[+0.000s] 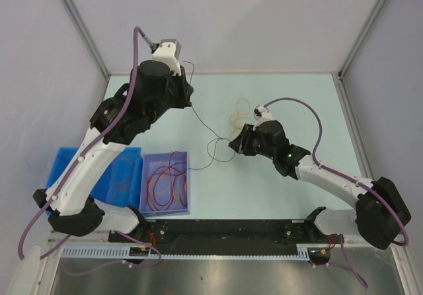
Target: Untangle the cables
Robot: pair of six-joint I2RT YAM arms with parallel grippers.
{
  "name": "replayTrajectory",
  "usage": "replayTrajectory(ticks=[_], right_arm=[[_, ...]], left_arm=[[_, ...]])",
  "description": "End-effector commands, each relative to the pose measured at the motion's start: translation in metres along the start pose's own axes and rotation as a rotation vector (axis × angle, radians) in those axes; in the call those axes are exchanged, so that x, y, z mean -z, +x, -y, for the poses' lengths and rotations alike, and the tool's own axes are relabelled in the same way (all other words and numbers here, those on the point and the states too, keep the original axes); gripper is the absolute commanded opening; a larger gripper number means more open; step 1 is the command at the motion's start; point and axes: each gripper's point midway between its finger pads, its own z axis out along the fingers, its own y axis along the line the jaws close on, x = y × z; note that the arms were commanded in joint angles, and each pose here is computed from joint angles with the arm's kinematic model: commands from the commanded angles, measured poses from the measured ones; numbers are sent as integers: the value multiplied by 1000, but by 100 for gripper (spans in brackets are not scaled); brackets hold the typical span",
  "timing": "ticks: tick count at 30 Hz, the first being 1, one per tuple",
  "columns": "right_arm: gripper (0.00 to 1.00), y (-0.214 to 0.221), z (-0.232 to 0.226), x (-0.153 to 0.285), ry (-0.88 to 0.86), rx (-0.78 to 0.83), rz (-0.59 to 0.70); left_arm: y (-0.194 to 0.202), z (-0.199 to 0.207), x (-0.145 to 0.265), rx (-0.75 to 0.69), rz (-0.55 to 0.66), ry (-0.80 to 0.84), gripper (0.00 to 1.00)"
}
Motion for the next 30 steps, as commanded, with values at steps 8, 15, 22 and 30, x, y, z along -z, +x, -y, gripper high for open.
replayTrajectory(ticks=[8, 15, 22, 30], right_arm=[[0, -56, -60, 21, -179, 85, 141], [0, -102, -125, 72, -374, 163, 262], [0, -120, -192, 108, -555, 236, 314], [0, -98, -268, 118, -733, 315, 274]], left_arm=[[-13, -7, 19, 6, 62, 16, 0], [-26, -10, 40, 18, 111, 34, 0], [-30, -28, 63, 0, 134, -11, 0], [-26, -67, 96, -12, 158, -141, 0]])
